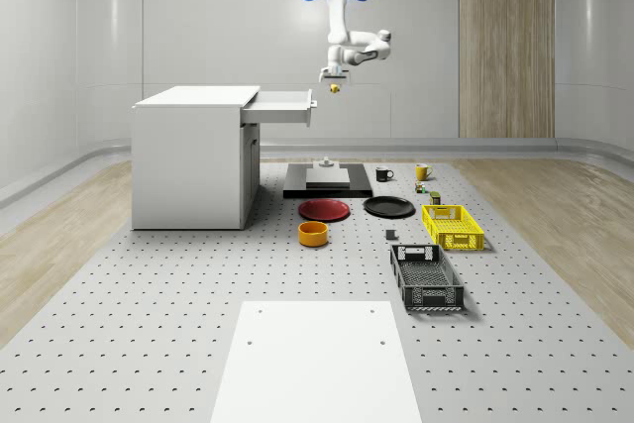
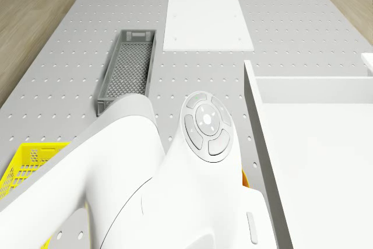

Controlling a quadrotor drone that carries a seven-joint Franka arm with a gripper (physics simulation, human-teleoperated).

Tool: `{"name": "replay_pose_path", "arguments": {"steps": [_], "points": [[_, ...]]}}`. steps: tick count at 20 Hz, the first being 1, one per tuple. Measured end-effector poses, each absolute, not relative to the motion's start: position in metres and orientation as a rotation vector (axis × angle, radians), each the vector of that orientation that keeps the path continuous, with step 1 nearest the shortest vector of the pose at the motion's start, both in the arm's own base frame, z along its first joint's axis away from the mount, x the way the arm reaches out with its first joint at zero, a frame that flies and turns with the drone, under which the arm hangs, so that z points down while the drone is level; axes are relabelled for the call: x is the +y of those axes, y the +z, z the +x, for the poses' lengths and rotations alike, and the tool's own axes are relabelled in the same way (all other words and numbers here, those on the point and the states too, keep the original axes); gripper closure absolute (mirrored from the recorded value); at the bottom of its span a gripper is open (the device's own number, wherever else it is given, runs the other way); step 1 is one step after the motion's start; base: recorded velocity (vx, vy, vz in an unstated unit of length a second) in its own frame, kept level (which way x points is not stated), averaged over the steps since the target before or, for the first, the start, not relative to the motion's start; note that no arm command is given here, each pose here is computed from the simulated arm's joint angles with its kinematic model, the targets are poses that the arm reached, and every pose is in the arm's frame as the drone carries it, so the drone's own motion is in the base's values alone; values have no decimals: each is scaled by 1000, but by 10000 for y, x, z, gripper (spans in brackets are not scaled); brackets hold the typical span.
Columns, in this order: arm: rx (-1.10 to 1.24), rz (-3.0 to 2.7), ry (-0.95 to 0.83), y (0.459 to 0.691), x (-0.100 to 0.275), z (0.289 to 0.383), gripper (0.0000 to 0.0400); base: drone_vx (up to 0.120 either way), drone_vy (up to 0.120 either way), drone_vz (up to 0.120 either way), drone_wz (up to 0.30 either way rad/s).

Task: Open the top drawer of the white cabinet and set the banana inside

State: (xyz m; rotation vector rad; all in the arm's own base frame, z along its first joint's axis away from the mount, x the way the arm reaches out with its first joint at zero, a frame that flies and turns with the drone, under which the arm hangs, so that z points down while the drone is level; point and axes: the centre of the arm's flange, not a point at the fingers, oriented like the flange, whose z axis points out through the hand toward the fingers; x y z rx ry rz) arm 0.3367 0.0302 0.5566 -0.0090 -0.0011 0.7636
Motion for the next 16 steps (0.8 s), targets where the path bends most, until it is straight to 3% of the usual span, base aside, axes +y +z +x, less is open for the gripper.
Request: {"name": "replay_pose_path", "arguments": {"steps": [16], "points": [[-1, -9, 764, 5566, 302, 3367, 208, 0, -120, 0, 0]]}}
